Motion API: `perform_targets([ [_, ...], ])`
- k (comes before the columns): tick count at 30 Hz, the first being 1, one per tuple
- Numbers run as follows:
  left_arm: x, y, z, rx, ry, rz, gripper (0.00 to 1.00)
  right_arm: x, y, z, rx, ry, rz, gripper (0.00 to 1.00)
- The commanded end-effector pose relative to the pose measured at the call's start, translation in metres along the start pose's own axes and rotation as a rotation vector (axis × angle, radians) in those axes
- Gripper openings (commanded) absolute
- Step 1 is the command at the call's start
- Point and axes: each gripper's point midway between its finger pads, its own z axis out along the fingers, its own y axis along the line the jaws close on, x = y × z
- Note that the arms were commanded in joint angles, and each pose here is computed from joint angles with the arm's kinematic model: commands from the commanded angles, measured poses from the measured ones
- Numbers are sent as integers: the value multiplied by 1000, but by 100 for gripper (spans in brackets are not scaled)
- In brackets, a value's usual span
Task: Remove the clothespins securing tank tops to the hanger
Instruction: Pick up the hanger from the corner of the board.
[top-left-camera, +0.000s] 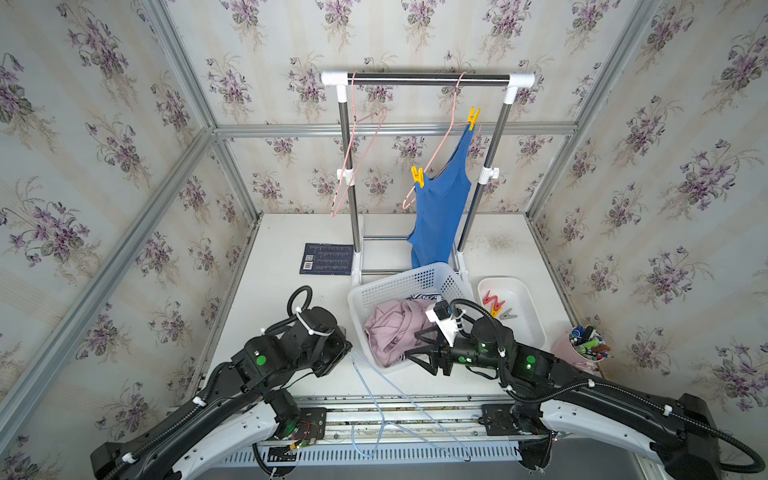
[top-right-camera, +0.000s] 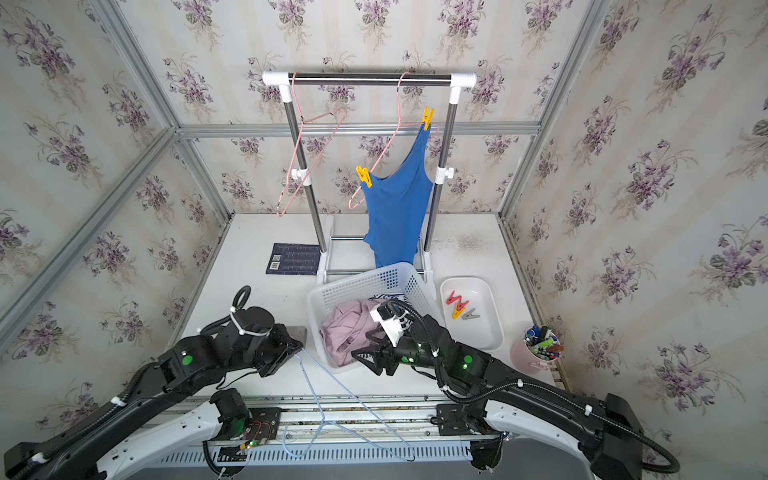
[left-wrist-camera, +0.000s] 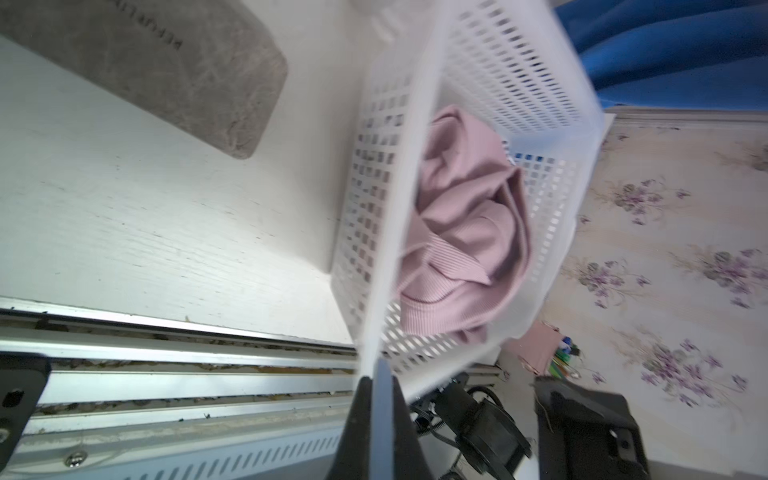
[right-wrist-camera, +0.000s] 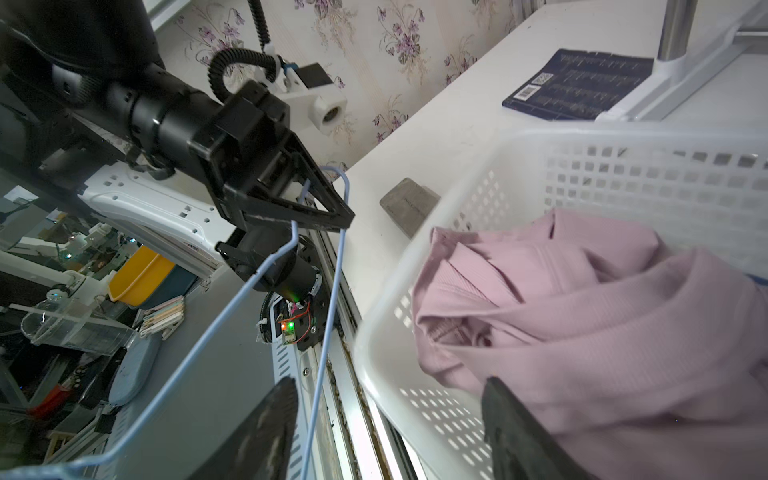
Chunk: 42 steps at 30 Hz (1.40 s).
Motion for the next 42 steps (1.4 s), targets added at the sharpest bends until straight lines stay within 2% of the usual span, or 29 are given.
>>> perform_targets([
  [1, -12, 9, -22, -95, -41, 82, 0, -26, 1, -12, 44, -60, -101, 79],
  [4, -10, -19, -31, -43, 4, 107, 0, -51, -2, -25, 92, -110, -142, 83],
  [7, -16, -24, -34, -59, -13, 109, 0, -58, -4, -31, 109, -111, -160, 83],
  [11, -36, -53, -32, 24, -36, 76, 0, -67, 9, -47, 84, -137, -215, 84],
  [16, -63, -89, -26, 89, -10, 57, 0, -62, 26, -53, 5, -95, -285, 85],
  [21, -89, -93, -13, 75, 33, -16, 0, -62, 32, -51, -8, -83, -344, 86],
  [25, -115, -94, -4, 66, 5, -34, 0, -68, 39, -48, -2, -85, -390, 85],
  [28, -129, -97, 4, 109, 5, -73, 0, -75, 48, -45, -25, -103, -422, 85],
  [31, -141, -99, 8, 123, 11, -95, 0, -72, 46, -32, -10, -55, -436, 83],
  [35, -152, -102, 7, 144, 8, -111, 0, -63, 39, -10, 57, 13, -489, 80],
  [40, -166, -105, 4, 188, 2, -134, 0, -72, 22, 0, 174, -4, -511, 74],
  [41, -168, -104, 3, 190, -4, -135, 0, -75, 17, 1, 209, -10, -504, 67],
  [42, -170, -104, 3, 196, -2, -139, 0, -77, 12, 1, 237, -15, -499, 54],
])
